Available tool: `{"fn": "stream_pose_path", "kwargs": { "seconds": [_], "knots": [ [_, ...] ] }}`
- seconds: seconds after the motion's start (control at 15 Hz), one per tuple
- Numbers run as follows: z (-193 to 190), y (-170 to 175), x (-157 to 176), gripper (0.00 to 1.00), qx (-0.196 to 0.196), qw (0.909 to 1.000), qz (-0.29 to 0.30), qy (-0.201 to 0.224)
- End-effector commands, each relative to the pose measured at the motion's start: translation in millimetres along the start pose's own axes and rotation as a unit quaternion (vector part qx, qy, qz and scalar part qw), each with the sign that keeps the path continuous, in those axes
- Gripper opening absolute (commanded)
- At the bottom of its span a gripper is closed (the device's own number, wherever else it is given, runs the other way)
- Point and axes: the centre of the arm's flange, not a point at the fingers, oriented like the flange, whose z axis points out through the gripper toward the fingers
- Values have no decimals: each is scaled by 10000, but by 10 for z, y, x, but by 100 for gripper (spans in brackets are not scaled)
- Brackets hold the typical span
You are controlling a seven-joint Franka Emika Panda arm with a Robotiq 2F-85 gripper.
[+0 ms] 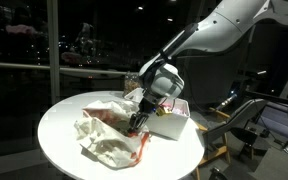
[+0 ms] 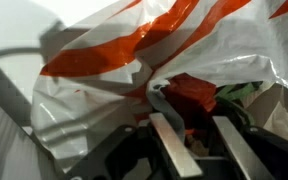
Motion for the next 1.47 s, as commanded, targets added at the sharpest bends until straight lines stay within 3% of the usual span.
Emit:
{"fn": "stream_pose_path", "kwargs": {
  "seconds": [0.0, 0.13, 0.4, 0.53, 0.67, 0.8, 1.2, 1.4],
  "knots": [
    [-68, -60, 14, 59, -78, 9998, -72, 163],
    [-107, -86, 14, 65, -89, 9999, -60, 121],
    [-186, -83, 78, 95, -106, 9994, -119, 303],
    [-197, -50, 129, 100, -128, 9990, -79, 417],
    [-204, -19, 165, 72, -161, 9985, -49, 526],
    [-209, 15, 166, 66, -205, 9982, 7, 567],
    [-246, 77, 50, 18, -359, 9978, 288, 487],
    [-280, 105, 19, 10, -527, 9958, 683, 299]
  ]
}}
